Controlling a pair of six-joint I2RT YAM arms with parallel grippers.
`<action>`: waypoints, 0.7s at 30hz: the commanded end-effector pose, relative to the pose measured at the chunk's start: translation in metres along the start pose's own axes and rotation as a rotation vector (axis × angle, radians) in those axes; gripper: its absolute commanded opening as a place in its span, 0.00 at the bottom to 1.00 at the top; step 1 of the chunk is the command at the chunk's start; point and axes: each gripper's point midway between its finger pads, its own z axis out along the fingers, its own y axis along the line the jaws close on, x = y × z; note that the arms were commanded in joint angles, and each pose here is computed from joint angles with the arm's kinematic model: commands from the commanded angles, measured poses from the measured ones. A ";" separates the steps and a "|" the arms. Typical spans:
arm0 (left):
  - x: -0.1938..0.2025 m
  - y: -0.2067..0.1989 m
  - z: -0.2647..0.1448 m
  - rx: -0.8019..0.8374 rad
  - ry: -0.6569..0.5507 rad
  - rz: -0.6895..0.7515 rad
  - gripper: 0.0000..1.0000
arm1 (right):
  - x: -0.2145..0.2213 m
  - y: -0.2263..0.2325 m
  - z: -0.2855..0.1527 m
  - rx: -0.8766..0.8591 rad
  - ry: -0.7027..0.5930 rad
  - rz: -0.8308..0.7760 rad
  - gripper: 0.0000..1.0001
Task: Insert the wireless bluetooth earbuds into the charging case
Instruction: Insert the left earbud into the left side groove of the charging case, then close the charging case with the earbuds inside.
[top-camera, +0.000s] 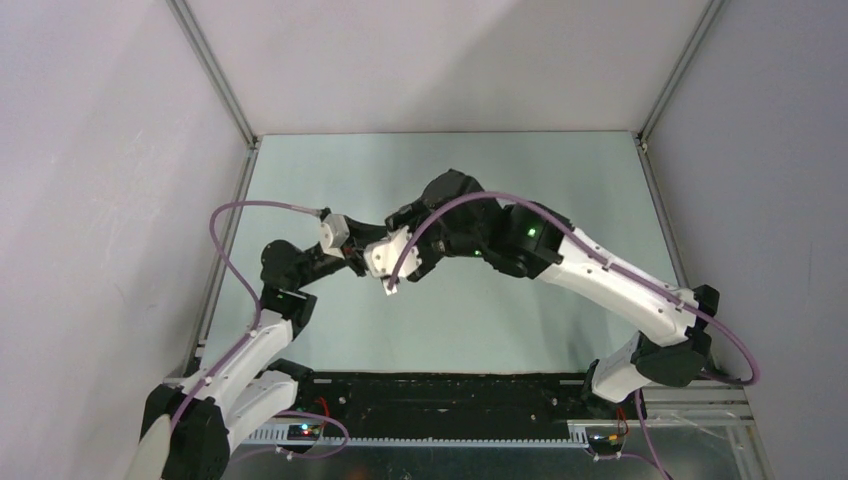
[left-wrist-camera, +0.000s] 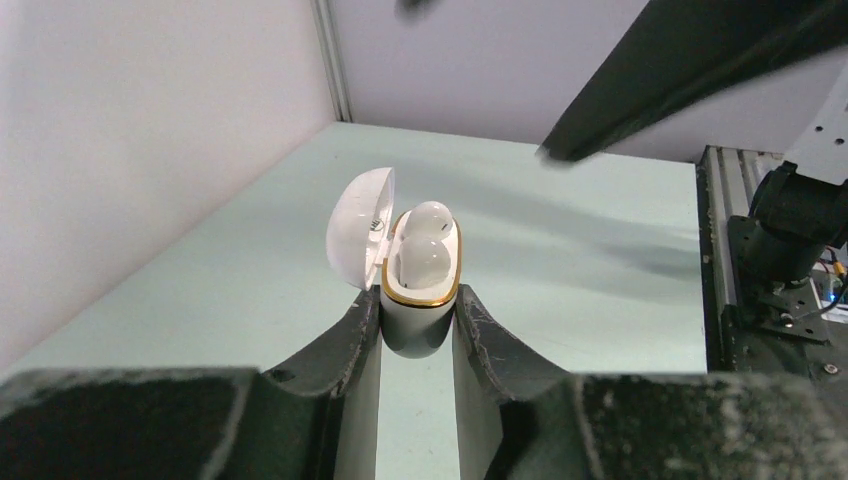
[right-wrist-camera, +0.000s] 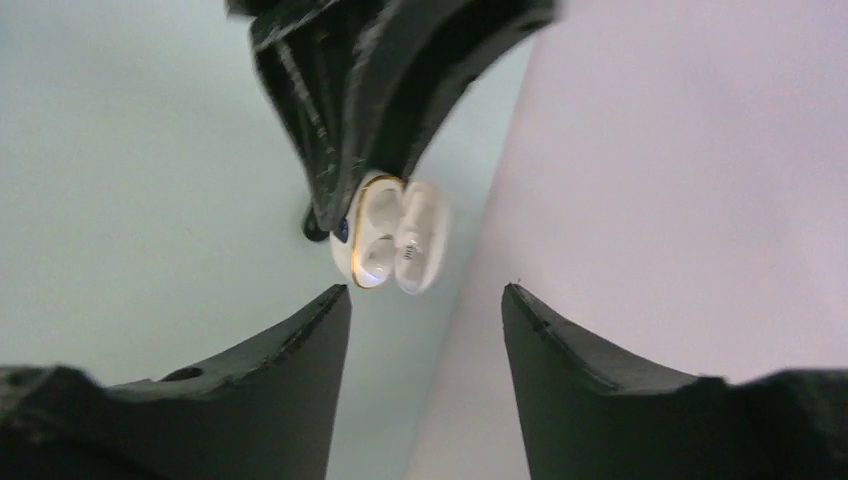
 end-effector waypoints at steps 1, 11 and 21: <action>-0.006 0.004 -0.004 0.009 0.022 0.045 0.00 | -0.019 -0.021 -0.035 0.029 -0.104 0.372 0.64; 0.006 -0.011 -0.023 0.146 0.139 0.051 0.00 | -0.010 -0.009 -0.023 -0.321 -0.262 0.948 0.88; -0.002 -0.017 -0.025 0.200 0.169 0.078 0.00 | -0.027 0.014 0.014 -0.509 -0.329 0.989 0.86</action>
